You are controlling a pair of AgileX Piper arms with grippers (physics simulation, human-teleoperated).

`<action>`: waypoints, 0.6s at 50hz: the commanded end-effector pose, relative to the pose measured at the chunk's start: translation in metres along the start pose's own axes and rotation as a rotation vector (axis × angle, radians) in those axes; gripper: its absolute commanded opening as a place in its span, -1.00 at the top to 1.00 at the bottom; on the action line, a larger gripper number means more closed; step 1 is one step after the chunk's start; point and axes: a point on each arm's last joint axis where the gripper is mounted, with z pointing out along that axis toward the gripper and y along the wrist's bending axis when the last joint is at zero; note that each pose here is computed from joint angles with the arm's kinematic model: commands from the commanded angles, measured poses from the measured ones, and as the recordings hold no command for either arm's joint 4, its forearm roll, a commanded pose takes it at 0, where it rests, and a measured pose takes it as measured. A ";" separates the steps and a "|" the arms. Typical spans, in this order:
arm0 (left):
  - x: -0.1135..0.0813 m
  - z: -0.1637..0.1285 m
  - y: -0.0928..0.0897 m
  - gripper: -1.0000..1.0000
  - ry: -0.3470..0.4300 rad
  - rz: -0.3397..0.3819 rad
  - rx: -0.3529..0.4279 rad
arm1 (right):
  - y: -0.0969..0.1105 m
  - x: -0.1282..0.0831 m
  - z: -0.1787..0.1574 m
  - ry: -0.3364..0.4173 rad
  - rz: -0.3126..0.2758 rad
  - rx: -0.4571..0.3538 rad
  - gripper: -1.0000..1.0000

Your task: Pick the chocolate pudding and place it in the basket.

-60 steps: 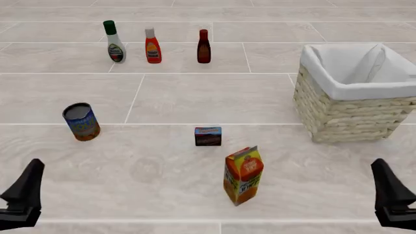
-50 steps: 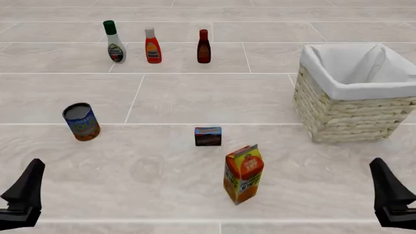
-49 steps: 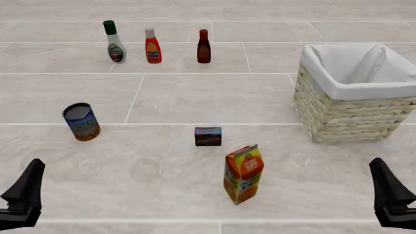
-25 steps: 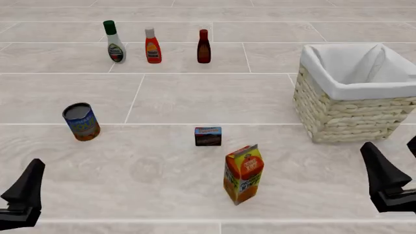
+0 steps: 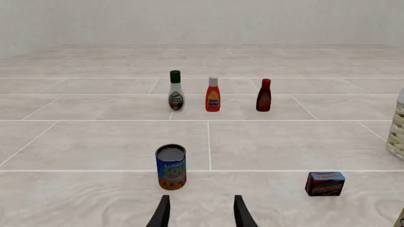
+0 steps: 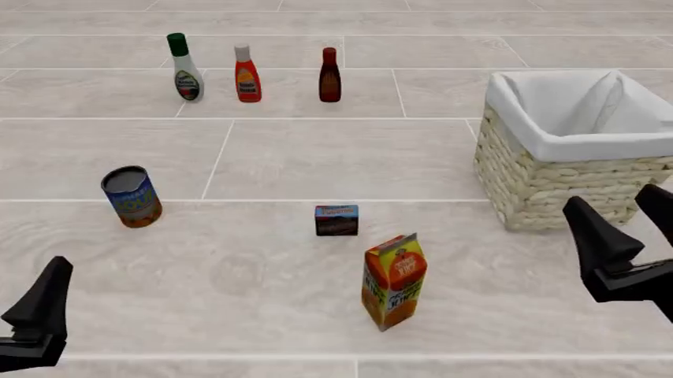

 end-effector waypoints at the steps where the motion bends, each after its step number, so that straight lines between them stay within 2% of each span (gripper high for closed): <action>1: 0.000 0.000 0.000 -1.00 0.000 0.000 0.000 | 0.003 -0.005 0.014 0.019 0.007 -0.029 -1.00; 6: 0.000 0.000 0.000 -1.00 0.000 0.000 0.000 | 0.006 -0.006 0.030 0.059 0.019 -0.049 -1.00; 30: 0.000 0.000 0.000 -1.00 0.000 0.000 0.000 | 0.019 -0.018 0.064 0.098 0.012 -0.123 -1.00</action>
